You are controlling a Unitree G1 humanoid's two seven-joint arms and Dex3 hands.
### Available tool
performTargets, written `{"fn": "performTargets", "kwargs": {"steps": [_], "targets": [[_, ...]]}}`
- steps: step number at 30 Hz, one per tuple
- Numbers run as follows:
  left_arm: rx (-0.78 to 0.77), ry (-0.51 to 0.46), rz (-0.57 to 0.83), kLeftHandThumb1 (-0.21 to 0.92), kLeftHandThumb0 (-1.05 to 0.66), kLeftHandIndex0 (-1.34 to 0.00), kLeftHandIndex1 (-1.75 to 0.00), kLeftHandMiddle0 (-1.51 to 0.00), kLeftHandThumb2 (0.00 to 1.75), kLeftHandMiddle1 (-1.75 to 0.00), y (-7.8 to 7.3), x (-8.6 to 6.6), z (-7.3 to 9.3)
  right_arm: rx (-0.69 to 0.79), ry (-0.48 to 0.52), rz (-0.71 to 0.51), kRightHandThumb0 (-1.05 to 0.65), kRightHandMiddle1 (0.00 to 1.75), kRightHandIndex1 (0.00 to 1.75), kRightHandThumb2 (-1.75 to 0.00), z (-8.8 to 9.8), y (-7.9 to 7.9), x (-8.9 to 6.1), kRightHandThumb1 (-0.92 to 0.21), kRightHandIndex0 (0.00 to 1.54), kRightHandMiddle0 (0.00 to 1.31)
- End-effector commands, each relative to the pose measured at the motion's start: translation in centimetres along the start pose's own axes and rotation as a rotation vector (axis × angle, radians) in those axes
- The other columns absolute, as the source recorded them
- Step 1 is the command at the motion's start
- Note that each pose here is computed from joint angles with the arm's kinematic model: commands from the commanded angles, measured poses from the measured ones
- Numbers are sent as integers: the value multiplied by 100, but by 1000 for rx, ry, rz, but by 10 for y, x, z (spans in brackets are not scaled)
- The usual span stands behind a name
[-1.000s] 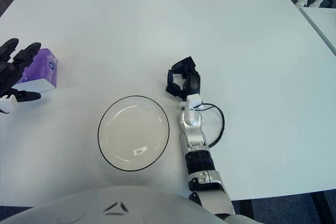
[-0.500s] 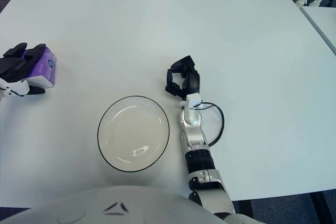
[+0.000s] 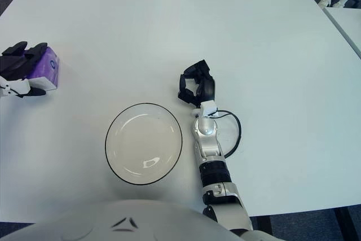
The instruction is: Put the tissue paper into the plate.
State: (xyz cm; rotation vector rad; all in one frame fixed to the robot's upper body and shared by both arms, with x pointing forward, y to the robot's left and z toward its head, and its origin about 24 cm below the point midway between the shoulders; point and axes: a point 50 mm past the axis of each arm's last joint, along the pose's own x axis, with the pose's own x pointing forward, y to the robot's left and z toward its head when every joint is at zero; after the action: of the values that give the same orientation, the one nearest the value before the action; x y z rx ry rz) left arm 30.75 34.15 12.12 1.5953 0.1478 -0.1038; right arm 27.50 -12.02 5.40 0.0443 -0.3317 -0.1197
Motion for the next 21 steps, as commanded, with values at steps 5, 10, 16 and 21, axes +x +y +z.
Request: {"fn": "performTargets", "kwargs": {"steps": [5, 10, 16, 21], "targets": [[-24, 25, -65, 52, -105, 0, 0, 0, 61, 0, -23, 11, 0, -51, 150, -12, -42, 175, 147, -107, -30, -18, -31, -52, 76, 45], [-116, 35, -126, 53, -105, 0, 0, 0, 61, 0, -32, 13, -1, -56, 146, -8, -42, 175, 146, -107, -29, -18, -31, -52, 77, 45], [-248, 45, -180, 46, -100, 0, 0, 0, 75, 0, -36, 15, 0, -68, 152, -12, -42, 175, 146, -108, -29, -19, -31, -52, 77, 45], [-272, 31, -172, 40, -91, 0, -27, 0, 87, -48, -39, 15, 3, -71, 153, -21, -42, 175, 147, -107, -28, -20, -31, -52, 78, 45]]}}
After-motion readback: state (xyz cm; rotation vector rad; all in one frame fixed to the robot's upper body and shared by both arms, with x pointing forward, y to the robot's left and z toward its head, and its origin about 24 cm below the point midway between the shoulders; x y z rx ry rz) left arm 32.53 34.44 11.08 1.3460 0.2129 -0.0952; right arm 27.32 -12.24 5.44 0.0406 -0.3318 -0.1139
